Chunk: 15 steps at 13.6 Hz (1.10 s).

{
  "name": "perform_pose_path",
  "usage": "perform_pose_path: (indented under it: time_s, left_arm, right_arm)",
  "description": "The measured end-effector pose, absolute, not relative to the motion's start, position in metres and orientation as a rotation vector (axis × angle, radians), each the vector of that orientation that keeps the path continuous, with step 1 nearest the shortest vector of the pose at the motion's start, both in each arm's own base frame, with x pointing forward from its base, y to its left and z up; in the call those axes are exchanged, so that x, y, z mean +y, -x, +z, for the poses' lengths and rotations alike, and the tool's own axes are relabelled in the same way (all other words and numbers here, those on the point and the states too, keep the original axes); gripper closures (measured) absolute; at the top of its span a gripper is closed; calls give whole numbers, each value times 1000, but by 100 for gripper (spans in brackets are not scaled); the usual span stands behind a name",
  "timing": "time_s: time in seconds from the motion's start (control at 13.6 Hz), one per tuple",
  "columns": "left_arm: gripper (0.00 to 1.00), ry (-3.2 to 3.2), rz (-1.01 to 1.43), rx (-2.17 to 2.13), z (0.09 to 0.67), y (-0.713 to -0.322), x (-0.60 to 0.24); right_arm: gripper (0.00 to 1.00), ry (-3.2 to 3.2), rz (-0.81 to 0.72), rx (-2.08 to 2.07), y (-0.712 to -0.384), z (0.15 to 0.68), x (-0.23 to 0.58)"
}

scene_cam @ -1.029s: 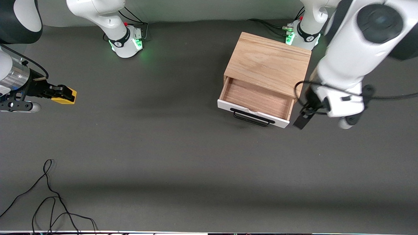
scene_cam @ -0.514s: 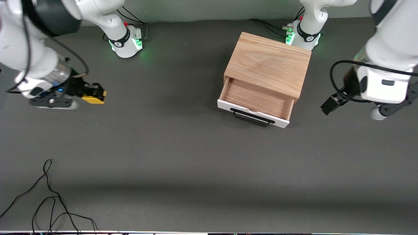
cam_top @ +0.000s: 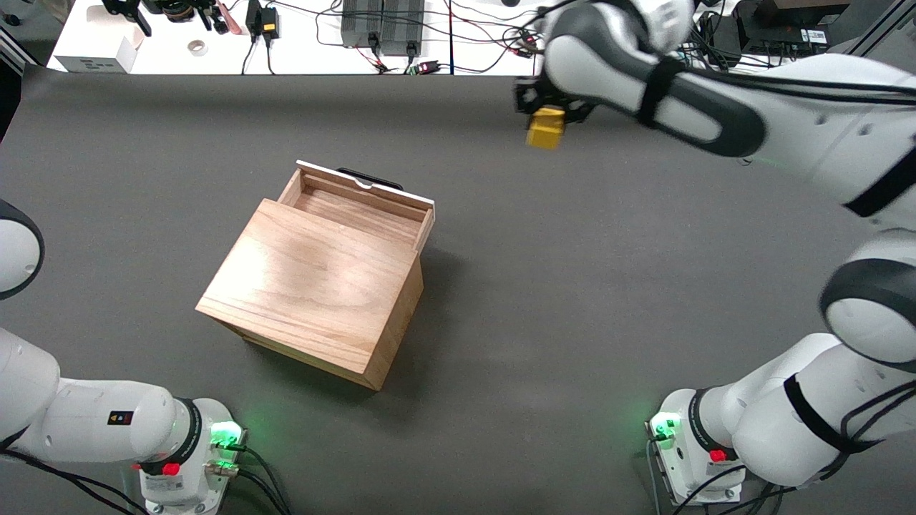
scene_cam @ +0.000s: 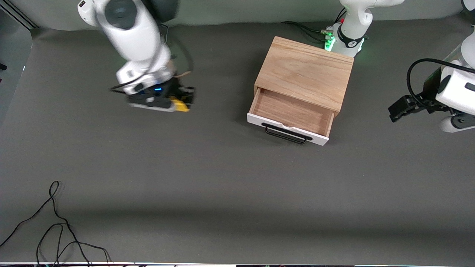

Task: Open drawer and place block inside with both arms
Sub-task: 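Carry the yellow cube over the open drawer with the right gripper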

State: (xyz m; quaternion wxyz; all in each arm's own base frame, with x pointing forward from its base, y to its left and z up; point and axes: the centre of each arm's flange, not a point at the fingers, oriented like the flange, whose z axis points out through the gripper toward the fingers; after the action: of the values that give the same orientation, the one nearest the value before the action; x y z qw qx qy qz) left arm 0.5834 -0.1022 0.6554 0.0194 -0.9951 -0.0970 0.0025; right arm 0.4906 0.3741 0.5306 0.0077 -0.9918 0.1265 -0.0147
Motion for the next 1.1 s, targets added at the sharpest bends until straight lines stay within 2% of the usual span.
perform_pose_path:
  time_s: [0.51, 0.88, 1.1]
  left_arm:
    - [0, 3089, 63, -235, 652, -574, -110]
    - [0, 3075, 82, -290, 646, -577, -90]
    - [0, 3076, 87, -275, 645, -578, -78]
  right_arm:
    - [45, 3051, -48, 504, -481, 486, 517]
    - [45, 3039, -46, 588, -438, 447, 597]
    - [45, 3059, -43, 597, -431, 417, 617]
